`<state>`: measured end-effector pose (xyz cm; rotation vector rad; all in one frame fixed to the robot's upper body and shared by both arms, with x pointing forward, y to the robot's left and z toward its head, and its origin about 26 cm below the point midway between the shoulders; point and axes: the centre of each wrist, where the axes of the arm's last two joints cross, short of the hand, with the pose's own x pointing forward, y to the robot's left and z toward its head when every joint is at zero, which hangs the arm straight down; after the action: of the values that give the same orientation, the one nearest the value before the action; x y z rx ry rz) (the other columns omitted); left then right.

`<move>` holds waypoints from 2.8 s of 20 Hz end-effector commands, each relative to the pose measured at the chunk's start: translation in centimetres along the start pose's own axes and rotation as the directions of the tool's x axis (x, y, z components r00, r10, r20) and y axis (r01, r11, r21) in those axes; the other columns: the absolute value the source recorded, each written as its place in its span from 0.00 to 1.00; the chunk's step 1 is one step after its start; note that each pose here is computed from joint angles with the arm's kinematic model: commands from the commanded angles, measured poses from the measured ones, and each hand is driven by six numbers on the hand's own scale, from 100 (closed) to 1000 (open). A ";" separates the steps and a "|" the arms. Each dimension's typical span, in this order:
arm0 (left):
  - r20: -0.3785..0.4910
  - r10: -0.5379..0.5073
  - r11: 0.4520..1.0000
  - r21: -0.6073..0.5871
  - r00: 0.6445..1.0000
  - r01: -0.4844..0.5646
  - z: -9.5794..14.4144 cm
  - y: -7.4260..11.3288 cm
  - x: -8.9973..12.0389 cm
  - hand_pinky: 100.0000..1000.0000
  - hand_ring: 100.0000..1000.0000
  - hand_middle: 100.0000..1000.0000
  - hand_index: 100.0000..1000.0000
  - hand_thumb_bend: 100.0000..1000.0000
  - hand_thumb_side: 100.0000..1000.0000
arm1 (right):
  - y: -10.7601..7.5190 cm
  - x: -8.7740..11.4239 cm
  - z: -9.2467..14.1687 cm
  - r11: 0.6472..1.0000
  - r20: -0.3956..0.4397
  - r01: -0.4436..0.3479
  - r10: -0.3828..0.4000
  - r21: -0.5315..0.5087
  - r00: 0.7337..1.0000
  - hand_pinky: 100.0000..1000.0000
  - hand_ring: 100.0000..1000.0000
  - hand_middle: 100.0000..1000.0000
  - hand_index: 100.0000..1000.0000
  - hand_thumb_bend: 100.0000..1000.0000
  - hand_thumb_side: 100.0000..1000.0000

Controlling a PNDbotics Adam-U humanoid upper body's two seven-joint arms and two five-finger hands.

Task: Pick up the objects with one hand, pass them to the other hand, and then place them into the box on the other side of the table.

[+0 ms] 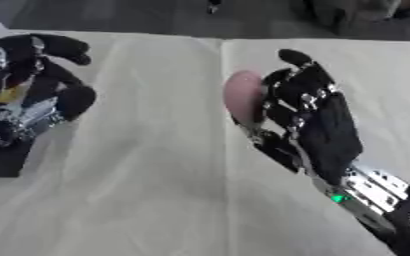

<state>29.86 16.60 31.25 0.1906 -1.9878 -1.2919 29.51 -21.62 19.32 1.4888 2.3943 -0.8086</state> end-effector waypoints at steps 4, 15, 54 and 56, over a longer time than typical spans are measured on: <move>0.070 -0.116 0.993 -0.029 0.991 0.118 -1.2 0.5 2.7 0.89 0.72 0.79 0.88 0.33 0.62 | -0.3 0.3 -0.8 0.999 0.051 0.002 -0.001 -0.032 0.999 0.72 0.46 0.21 0.31 0.18 0.00; 0.073 -0.273 0.950 -0.134 0.959 0.281 -2.9 -0.7 5.5 0.88 0.75 0.79 0.87 0.26 0.42 | 0.0 1.2 -1.4 0.999 0.093 0.049 -0.049 -0.005 0.994 0.74 0.46 0.22 0.32 0.18 0.00; -0.055 -0.396 0.888 -0.277 0.917 0.367 -4.4 -3.5 7.8 0.89 0.78 0.78 0.89 0.38 0.39 | 0.4 2.4 -3.4 0.993 0.249 0.088 -0.065 -0.079 0.966 0.73 0.46 0.23 0.31 0.15 0.00; -0.059 -0.409 0.883 -0.276 0.911 0.379 -4.4 -3.5 7.8 0.89 0.79 0.78 0.89 0.38 0.38 | 0.4 2.4 -3.4 0.993 0.263 0.085 -0.059 -0.088 0.963 0.72 0.46 0.24 0.31 0.15 0.00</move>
<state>26.62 7.81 32.47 0.5469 -1.7912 -1.7448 29.41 -17.93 20.10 1.2005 2.2945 -0.8624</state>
